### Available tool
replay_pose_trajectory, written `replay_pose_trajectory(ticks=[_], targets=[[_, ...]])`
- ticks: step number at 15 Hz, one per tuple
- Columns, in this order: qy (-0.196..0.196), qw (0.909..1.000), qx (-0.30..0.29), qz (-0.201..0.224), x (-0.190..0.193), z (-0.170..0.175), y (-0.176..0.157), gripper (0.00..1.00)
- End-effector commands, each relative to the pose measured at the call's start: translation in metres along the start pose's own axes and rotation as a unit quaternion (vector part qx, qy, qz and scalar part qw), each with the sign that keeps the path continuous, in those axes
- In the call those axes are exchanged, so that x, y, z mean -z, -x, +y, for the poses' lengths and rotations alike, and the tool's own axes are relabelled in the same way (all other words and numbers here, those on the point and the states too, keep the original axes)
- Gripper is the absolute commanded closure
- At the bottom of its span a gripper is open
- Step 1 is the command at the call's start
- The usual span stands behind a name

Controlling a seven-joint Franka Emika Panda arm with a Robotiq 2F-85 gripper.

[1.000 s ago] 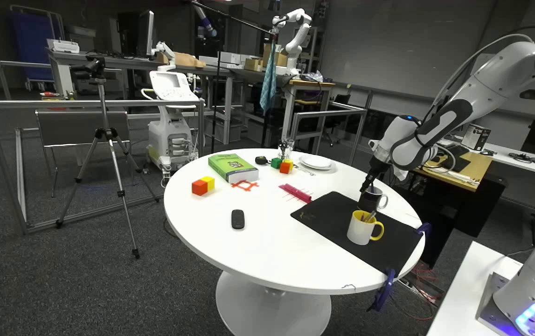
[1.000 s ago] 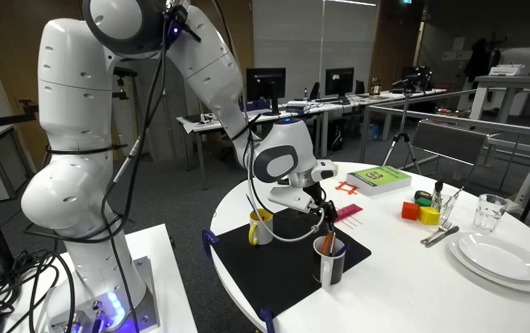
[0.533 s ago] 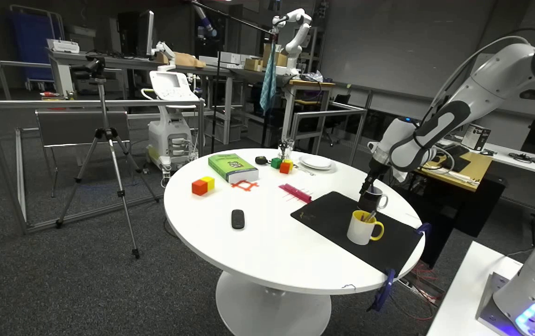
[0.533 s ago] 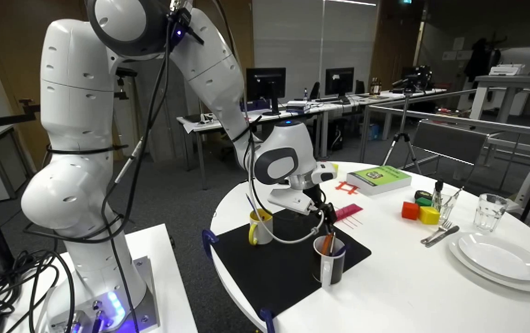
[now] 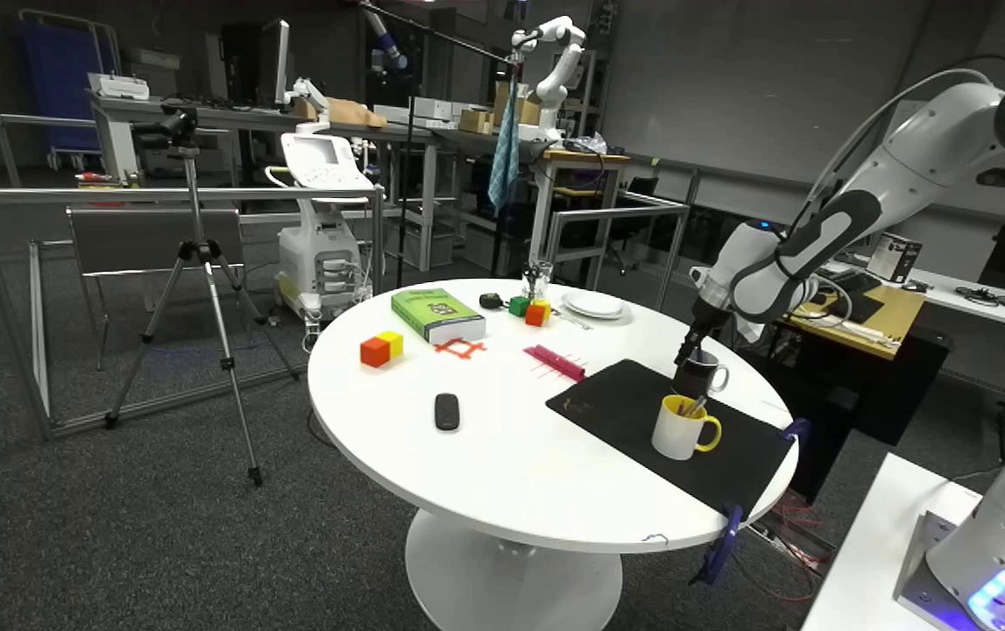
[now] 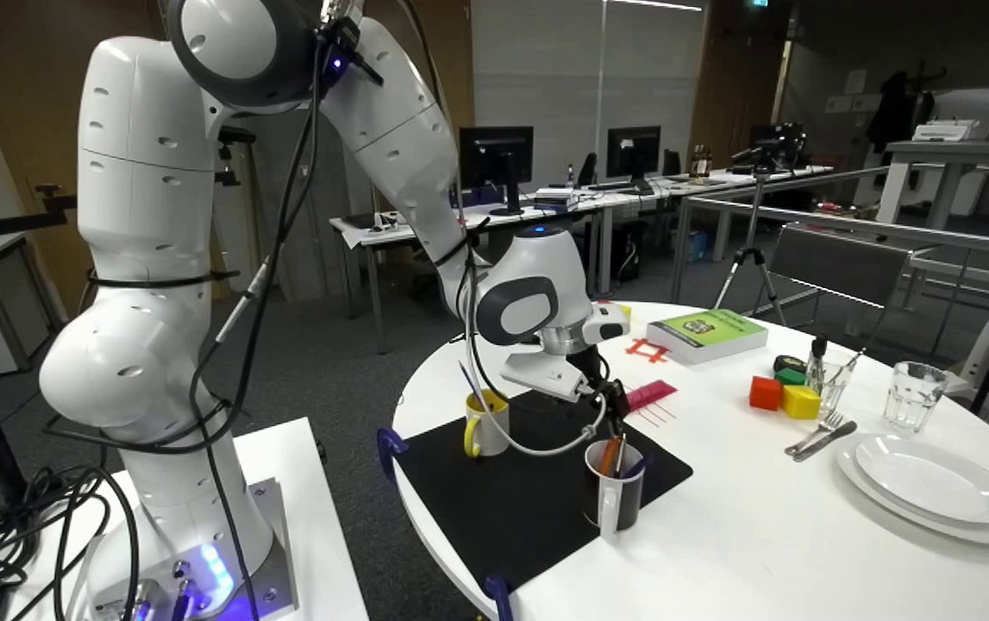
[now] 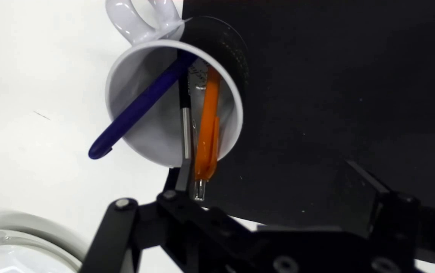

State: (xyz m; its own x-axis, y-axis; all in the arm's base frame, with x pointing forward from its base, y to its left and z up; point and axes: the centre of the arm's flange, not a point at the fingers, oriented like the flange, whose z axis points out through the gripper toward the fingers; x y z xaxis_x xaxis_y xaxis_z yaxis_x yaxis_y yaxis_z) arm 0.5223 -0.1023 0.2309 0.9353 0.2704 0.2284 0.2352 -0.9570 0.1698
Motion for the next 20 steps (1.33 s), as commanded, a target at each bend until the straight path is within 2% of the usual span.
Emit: replay_pose_trajectory(ticks=[1,14,15,17,20], targets=[[0.001,1.0000,0.000,-0.004,-0.005,0.009,-0.010,0.00],[0.001,0.9999,0.004,-0.011,-0.019,0.011,-0.017,0.00],[0.001,0.9999,0.005,-0.011,-0.019,0.011,-0.017,0.25],[0.002,0.9999,0.006,-0.009,-0.019,0.011,-0.017,0.33],[0.006,1.0000,0.004,-0.004,-0.016,0.014,-0.020,0.58]])
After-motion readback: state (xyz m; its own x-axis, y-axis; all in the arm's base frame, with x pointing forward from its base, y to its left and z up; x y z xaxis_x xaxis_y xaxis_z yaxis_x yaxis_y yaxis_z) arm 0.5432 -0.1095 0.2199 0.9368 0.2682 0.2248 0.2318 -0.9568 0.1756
